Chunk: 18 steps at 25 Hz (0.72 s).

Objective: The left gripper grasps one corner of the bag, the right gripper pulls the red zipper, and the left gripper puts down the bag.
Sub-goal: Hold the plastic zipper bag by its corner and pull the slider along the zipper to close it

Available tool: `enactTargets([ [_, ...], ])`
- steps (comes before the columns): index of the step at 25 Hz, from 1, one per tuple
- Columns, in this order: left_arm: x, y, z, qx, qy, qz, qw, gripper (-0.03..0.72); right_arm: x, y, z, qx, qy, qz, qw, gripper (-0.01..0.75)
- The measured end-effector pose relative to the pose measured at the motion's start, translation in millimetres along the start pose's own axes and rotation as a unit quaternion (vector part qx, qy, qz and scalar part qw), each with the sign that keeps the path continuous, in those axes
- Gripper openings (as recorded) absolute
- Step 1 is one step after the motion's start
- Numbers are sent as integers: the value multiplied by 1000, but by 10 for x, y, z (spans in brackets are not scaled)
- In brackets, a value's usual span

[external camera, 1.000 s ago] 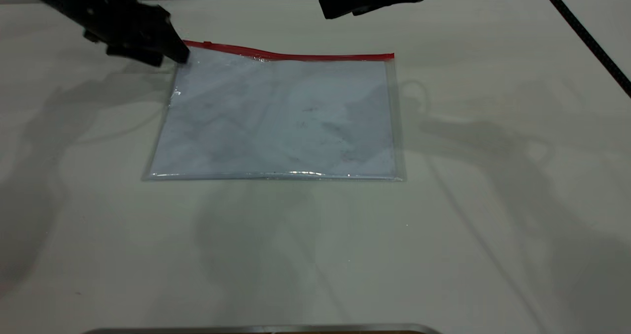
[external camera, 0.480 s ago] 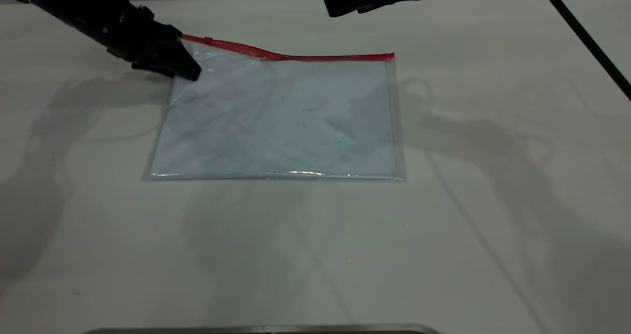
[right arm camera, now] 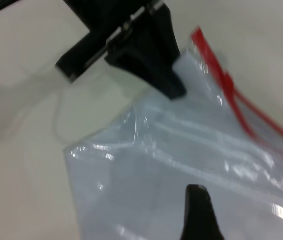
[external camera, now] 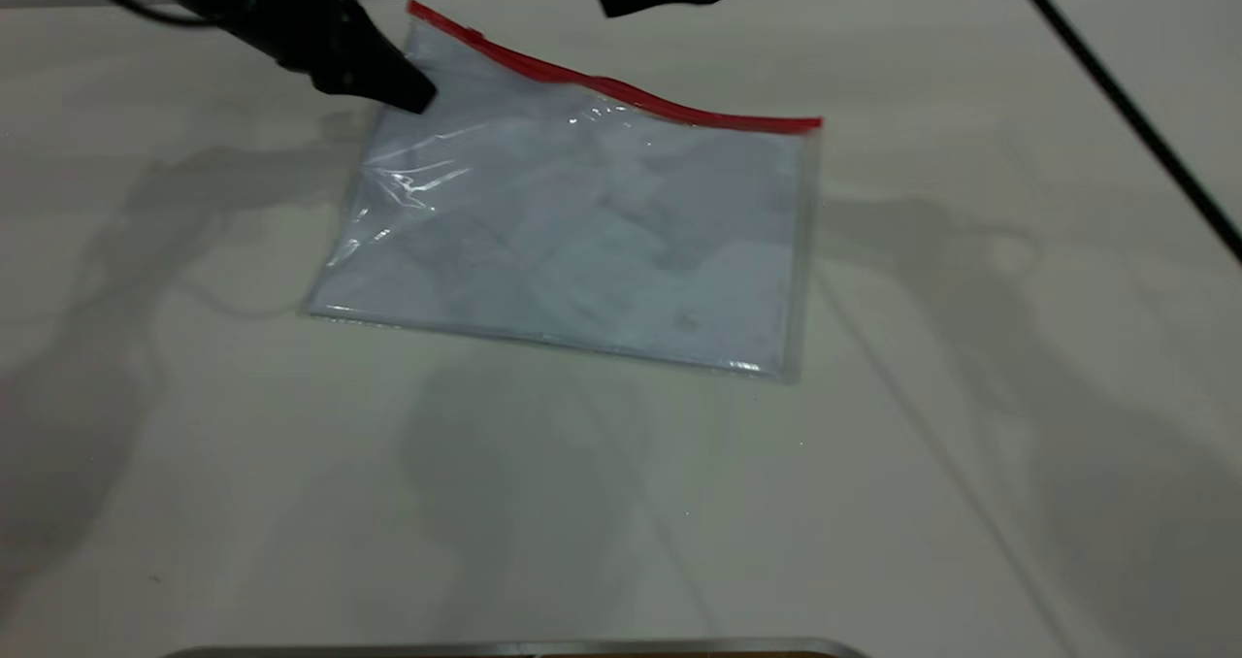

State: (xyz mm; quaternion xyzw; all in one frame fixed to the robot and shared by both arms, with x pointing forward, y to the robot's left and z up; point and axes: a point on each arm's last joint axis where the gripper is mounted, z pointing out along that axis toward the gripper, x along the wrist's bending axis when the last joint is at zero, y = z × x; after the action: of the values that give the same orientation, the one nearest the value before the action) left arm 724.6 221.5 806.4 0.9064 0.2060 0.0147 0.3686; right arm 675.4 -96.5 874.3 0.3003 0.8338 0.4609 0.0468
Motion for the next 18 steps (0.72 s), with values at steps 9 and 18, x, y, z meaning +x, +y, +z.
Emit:
enactTargets([
  [9,-173,176,170,-11,-29,152,988,53,-83,12,468,-38,28,7,999,535],
  [18,-202,244,197,-35,-29,162,986,53,-62,-224,699,-41,38,57,997,535],
])
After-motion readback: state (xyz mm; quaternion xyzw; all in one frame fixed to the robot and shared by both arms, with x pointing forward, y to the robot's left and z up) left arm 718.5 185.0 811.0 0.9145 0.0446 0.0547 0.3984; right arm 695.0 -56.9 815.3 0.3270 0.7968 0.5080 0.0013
